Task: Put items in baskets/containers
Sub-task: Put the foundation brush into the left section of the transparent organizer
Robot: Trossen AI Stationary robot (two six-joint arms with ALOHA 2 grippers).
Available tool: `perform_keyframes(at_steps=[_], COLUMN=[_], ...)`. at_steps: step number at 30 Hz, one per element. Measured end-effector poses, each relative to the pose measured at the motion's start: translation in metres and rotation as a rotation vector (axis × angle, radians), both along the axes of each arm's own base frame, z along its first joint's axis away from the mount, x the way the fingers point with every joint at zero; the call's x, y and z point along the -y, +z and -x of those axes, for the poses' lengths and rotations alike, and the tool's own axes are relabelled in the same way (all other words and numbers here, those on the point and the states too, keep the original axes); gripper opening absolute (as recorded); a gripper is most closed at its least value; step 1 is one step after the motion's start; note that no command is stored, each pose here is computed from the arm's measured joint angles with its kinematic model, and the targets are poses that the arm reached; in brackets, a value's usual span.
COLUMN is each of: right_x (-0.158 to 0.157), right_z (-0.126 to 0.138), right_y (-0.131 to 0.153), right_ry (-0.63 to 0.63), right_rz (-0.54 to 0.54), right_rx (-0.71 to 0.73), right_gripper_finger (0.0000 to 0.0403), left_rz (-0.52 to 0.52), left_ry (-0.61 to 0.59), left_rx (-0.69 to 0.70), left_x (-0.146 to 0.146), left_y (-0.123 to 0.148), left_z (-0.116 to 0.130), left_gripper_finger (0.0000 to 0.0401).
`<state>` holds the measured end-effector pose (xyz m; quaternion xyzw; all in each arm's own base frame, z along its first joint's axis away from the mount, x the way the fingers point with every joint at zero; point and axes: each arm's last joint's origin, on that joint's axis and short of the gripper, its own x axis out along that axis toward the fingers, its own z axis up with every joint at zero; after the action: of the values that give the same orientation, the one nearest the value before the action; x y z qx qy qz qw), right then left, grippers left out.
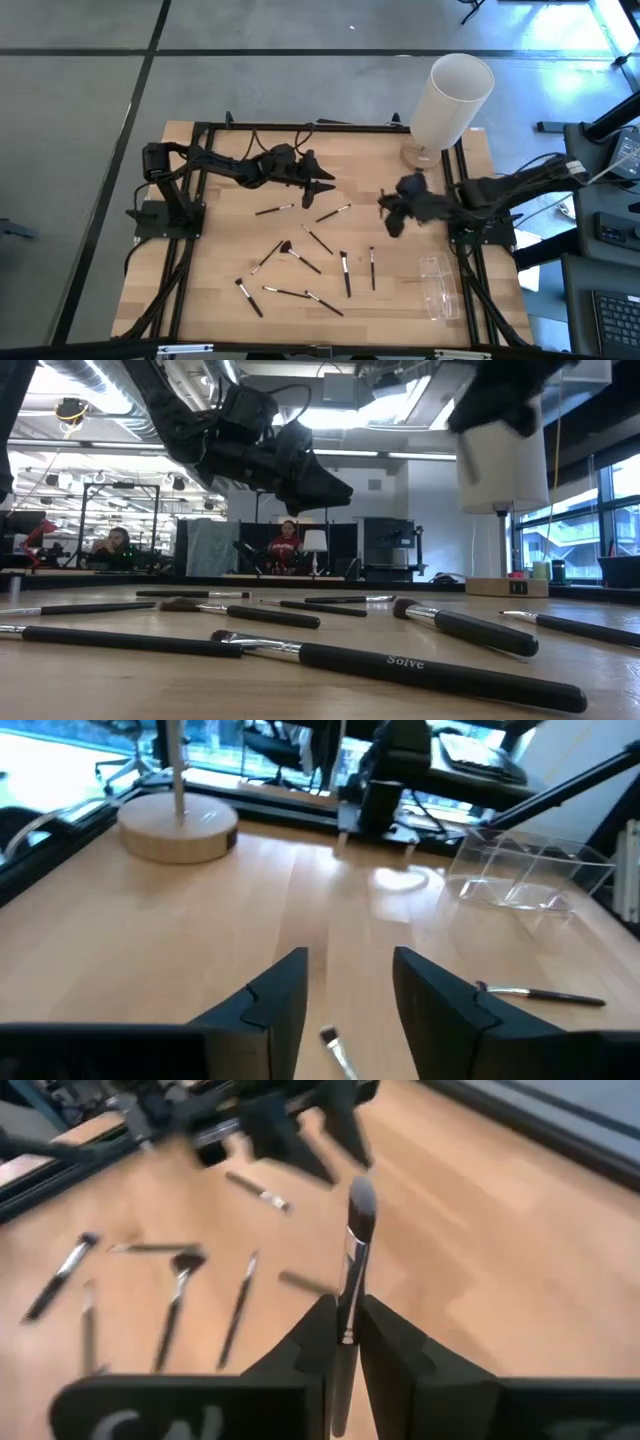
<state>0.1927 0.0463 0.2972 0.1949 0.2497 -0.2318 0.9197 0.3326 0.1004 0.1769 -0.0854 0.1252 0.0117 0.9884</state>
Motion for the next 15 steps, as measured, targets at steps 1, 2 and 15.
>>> perform_keyframes(at_steps=[1,2,15], right_x=[-0.006,-0.012,-0.065], right_z=[0.006,0.012,0.068], right_y=[0.004,0.006,-0.020], right_ry=[-0.002,-0.007,-0.014], right_rz=[-0.014,-0.030,-0.164], right_rx=[-0.017,-0.035,-0.155], right_gripper_finger=[0.0041,0.0039,0.0039], left_rz=[0.000,0.001,-0.100], left_ry=[0.004,0.007,0.126], left_rx=[-0.001,-0.003,-0.064], left_x=[-0.001,-0.002,-0.007], left_y=[0.000,0.000,0.015], left_z=[0.000,0.001,0.012], left_gripper_finger=[0.0148,0.0148,0.0148])
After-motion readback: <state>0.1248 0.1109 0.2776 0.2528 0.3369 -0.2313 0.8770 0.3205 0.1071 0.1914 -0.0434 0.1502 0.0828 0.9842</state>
